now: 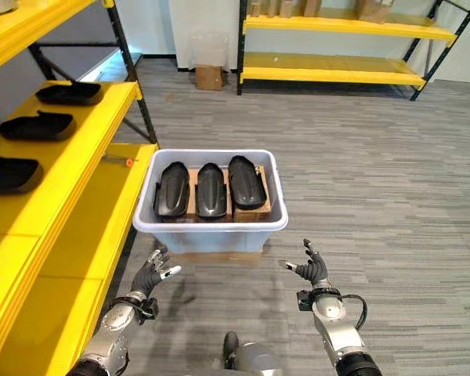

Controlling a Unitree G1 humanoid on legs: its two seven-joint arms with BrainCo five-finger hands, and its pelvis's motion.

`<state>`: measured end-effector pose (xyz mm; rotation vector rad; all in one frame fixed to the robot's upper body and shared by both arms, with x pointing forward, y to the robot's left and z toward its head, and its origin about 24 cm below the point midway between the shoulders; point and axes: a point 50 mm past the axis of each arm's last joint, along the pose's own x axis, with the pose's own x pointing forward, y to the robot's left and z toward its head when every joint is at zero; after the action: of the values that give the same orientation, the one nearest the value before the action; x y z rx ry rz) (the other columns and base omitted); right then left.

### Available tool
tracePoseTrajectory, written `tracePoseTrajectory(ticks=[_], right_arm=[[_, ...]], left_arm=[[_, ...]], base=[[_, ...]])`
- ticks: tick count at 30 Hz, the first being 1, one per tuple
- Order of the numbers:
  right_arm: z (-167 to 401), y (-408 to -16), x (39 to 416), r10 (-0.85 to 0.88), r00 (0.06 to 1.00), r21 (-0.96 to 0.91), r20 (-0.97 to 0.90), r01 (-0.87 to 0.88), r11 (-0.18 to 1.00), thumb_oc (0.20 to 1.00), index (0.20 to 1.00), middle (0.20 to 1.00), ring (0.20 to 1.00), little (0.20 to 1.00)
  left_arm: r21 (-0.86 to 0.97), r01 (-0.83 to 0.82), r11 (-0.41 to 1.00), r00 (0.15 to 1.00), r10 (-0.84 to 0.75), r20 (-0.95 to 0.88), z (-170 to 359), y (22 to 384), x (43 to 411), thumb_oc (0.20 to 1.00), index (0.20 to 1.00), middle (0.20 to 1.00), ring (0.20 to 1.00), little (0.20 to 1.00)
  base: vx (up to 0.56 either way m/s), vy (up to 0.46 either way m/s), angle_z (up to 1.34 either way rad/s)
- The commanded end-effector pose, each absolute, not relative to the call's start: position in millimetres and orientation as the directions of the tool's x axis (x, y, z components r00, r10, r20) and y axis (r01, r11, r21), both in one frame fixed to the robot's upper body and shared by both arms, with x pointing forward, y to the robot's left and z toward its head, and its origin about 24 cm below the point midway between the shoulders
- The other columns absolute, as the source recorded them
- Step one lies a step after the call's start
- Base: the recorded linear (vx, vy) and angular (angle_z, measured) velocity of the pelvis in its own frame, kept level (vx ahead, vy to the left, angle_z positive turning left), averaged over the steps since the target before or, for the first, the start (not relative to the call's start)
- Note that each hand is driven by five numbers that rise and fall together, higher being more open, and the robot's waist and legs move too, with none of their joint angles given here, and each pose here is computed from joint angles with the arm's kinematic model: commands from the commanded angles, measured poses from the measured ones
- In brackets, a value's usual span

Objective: Move parts from the plastic box to the shelf.

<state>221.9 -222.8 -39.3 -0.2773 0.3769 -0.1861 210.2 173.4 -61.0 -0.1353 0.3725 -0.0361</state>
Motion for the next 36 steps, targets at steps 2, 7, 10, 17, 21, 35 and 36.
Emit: tracePoseTrajectory(ticks=[2,7,10,17,21,35,36], right_arm=[[-10.9,-229.8,234.6,-0.256,0.952,-0.293,-0.169,0.199,0.935,1.000,1.000,1.000,1.000,1.000],[-12.3,-235.5,229.6,-0.266,0.949,-0.278,-0.172,0.212,0.937,1.000,1.000,1.000,1.000,1.000],[-12.5,-232.5,229.7,-0.270,0.947,-0.274,-0.172,0.217,0.937,1.000,1.000,1.000,1.000,1.000],[-18.9,-227.7,223.4,-0.262,0.946,-0.273,-0.191,0.205,0.940,1.000,1.000,1.000,1.000,1.000],[-18.7,-226.7,223.0,-0.236,0.949,-0.255,-0.207,0.181,0.950,1.000,1.000,1.000,1.000,1.000],[7.5,-208.0,244.0,-0.171,0.980,-0.213,-0.097,0.148,0.966,1.000,1.000,1.000,1.000,1.000],[7.5,-208.0,244.0,-0.171,0.980,-0.213,-0.097,0.148,0.966,1.000,1.000,1.000,1.000,1.000]], left_arm=[[-0.161,0.059,0.985,0.950,-0.105,-0.293,-48.6,170.9,216.6,1.000,1.000,1.000,1.000,1.000],[-0.054,-0.148,0.988,0.968,0.133,-0.213,-35.7,196.4,218.2,1.000,1.000,1.000,1.000,1.000],[-0.031,-0.289,0.957,0.943,0.279,-0.182,-32.5,209.1,217.5,1.000,1.000,1.000,1.000,1.000],[-0.040,-0.386,0.922,0.913,0.375,-0.163,-36.2,216.4,208.9,1.000,1.000,1.000,1.000,1.000],[0.001,-0.326,0.945,0.934,0.323,-0.154,-36.6,211.3,209.6,1.000,1.000,1.000,1.000,1.000],[0.069,-0.275,0.959,0.947,0.282,-0.152,-32.5,218.4,212.4,1.000,1.000,1.000,1.000,1.000],[0.069,-0.275,0.959,0.947,0.282,-0.152,-32.4,218.4,212.5,1.000,1.000,1.000,1.000,1.000]], base=[[0.26,-0.286,-0.29],[0.23,-0.161,-0.24],[0.13,0.132,-0.31],[0.18,0.234,-0.17],[0.11,0.264,-0.19],[0.03,0.213,0.01],[0.00,0.034,-0.53]])
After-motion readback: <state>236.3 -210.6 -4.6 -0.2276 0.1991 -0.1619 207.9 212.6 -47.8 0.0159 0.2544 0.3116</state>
